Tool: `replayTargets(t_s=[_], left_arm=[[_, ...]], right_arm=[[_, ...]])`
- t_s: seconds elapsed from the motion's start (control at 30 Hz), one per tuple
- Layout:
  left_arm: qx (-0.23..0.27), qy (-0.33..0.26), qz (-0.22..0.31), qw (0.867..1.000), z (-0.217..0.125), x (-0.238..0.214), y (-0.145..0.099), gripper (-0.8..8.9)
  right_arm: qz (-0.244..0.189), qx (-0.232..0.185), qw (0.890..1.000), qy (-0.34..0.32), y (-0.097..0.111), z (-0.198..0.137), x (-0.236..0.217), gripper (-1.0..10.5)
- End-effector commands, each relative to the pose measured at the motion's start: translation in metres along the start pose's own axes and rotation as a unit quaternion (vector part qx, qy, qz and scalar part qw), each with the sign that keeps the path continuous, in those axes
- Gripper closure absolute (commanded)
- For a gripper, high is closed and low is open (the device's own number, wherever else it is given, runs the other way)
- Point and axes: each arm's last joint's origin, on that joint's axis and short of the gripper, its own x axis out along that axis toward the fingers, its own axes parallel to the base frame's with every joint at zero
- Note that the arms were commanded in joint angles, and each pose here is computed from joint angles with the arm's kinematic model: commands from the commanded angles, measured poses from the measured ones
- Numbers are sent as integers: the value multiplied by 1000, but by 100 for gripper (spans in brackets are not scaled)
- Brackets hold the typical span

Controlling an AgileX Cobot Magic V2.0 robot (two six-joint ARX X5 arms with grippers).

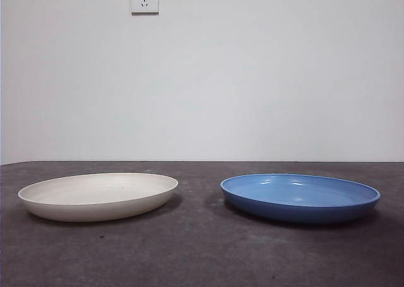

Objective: Pick up the white plate, put it on the blue plate, put it on desk

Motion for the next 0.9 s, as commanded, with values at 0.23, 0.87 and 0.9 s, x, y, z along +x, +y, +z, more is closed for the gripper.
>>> replayTargets(t_s=[0.23,0.87,0.9], left_arm=[[-86,1,1,996,-3,1,1,804],[-88,-60,-21,994,82,-31,-25,804],[-80,-54,-18,995,89,-33,-27,804]], right_arm=[[40,53,998,-3,2,1,0,936],[71,80,988,-114,25,102,-38,936],[71,75,988,-115,26,110,-40,936]])
